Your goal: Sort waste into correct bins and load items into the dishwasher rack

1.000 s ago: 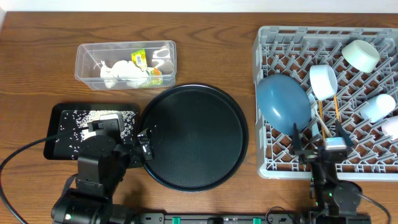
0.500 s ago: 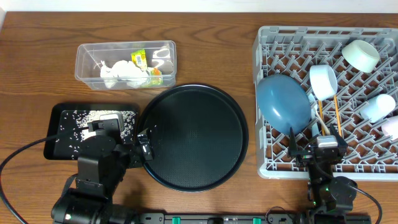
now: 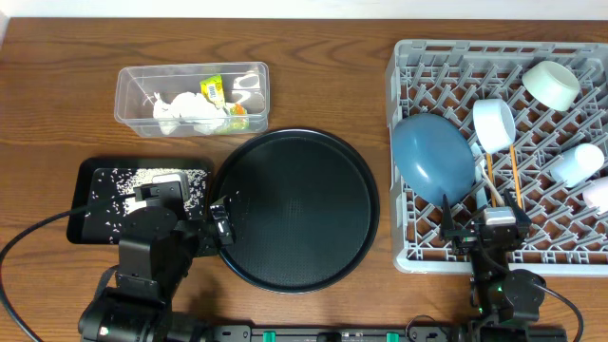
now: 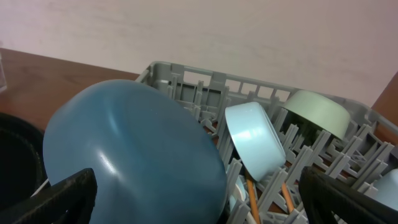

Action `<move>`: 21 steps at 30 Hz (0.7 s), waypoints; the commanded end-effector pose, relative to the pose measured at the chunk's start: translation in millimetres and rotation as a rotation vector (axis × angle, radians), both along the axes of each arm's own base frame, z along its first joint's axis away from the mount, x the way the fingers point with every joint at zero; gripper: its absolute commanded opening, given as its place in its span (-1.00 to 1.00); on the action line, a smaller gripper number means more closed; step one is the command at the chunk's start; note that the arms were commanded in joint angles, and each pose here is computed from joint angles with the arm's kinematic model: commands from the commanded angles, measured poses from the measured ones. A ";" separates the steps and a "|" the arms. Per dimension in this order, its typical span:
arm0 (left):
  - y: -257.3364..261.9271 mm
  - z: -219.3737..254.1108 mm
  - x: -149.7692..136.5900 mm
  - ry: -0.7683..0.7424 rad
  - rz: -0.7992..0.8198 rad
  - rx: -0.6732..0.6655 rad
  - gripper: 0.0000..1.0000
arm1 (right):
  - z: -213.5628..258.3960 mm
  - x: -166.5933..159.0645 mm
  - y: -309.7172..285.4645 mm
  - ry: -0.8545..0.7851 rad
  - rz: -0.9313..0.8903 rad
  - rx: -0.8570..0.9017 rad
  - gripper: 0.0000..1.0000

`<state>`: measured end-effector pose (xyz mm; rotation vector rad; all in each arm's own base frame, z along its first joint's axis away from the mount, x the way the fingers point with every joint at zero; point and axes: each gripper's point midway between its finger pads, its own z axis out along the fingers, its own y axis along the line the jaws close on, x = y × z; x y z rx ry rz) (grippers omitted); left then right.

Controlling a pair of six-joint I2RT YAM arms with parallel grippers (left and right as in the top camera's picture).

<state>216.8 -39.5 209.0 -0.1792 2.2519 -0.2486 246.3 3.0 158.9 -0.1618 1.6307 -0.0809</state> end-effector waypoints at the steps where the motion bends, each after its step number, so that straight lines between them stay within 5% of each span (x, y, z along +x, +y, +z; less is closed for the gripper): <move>1: 2.8 -0.1 0.8 -0.003 0.016 0.002 0.96 | -0.1 -0.3 3.4 -0.002 0.011 -0.011 0.99; 21: 36.5 -57.6 -13.2 -0.018 0.159 0.007 0.96 | -0.1 -0.3 3.3 -0.002 0.011 -0.011 0.98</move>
